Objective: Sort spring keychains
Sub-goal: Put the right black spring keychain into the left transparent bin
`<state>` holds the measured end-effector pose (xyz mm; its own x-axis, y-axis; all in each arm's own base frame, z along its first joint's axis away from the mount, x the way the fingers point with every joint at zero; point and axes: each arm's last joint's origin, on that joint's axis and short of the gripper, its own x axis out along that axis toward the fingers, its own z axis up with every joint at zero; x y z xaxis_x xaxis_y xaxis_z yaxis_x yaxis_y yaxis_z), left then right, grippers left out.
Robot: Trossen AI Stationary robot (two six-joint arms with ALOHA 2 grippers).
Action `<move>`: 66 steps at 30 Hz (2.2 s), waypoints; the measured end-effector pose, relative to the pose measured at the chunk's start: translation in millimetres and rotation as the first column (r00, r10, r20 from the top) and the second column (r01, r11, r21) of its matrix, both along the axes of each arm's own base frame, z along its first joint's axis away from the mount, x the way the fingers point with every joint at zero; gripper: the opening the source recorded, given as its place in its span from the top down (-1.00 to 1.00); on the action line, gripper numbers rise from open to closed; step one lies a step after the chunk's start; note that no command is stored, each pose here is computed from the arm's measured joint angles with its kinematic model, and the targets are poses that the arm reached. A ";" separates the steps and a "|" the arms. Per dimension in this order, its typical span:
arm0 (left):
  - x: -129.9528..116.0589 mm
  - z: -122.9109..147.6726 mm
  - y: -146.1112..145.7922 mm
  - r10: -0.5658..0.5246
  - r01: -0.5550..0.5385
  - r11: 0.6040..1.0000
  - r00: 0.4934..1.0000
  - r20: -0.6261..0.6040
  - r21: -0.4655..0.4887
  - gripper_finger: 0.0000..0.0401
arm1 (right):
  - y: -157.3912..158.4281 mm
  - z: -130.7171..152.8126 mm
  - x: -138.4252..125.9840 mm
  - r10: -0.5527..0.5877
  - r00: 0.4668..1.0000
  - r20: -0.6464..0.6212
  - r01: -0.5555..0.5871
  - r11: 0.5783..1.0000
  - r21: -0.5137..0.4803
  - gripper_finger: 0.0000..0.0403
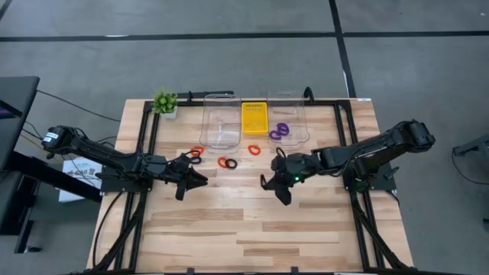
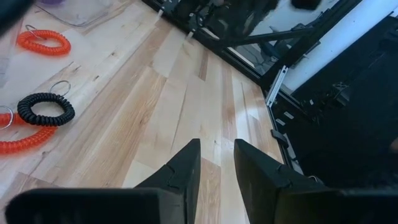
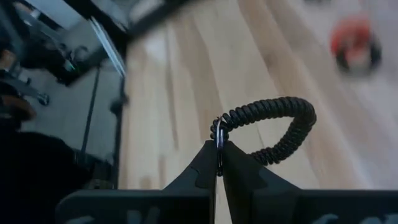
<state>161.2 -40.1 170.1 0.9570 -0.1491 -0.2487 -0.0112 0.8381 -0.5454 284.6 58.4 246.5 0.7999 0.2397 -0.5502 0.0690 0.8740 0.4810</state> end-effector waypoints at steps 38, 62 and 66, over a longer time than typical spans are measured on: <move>5.0 64.8 21.5 0.136 -0.146 0.989 0.818 0.558 -0.027 0.53 | 0.2 98.5 20.4 0.037 0.932 0.361 0.050 0.973 -0.227 0.97; 84.6 139.0 31.1 -0.161 0.035 0.976 0.777 0.609 0.213 0.53 | 16.1 116.9 20.4 0.168 0.829 0.534 -0.084 0.980 -0.179 0.97; 98.6 141.4 33.8 -0.153 0.098 0.987 0.793 0.589 0.123 0.53 | 16.8 120.5 20.3 0.192 0.801 0.567 -0.103 0.977 -0.186 0.97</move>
<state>259.8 -6.3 311.5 0.8940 -0.2833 0.3471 0.4012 0.8511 -0.3386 304.9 75.2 367.0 0.9405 0.3383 -0.0328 -0.3185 0.9109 0.2625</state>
